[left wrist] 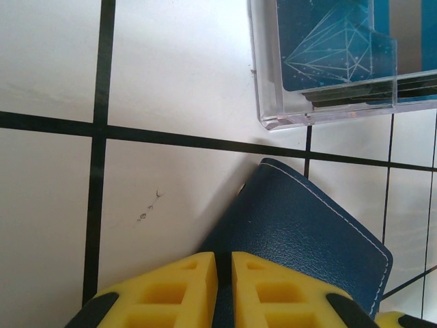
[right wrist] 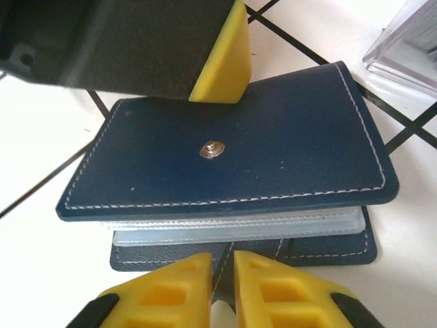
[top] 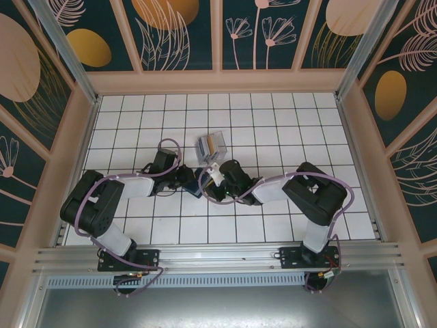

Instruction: Put the credit cards into the card holder

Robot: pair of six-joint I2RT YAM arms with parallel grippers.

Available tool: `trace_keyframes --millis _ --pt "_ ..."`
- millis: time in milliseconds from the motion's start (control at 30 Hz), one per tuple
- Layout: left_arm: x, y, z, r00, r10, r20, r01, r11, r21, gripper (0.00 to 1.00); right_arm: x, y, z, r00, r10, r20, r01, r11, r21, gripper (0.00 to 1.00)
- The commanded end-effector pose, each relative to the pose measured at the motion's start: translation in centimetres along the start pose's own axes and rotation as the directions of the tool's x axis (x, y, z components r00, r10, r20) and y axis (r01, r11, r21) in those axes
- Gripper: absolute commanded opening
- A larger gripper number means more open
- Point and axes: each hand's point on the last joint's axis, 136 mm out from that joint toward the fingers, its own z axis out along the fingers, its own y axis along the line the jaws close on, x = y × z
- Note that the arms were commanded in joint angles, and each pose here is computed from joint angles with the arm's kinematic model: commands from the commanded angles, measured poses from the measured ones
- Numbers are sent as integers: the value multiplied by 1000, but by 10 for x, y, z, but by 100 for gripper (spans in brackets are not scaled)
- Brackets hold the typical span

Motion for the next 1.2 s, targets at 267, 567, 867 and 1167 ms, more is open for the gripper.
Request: trace_keyframes --millis 267,567,867,1167 --pt "57 61 5 982 -101 -157 69 977 -201 17 7 -17 -50 988 62 140 -90 975 202 5" --pt "56 54 7 981 -105 -162 77 982 -171 17 -6 11 -55 983 96 159 -104 994 43 28" --pt "55 49 7 981 -115 -157 93 986 -140 17 -13 1 -14 995 88 39 -89 996 23 36" --pt "50 40 9 981 -123 -151 107 988 -109 17 7 -17 -1 991 121 -54 -115 988 104 36"
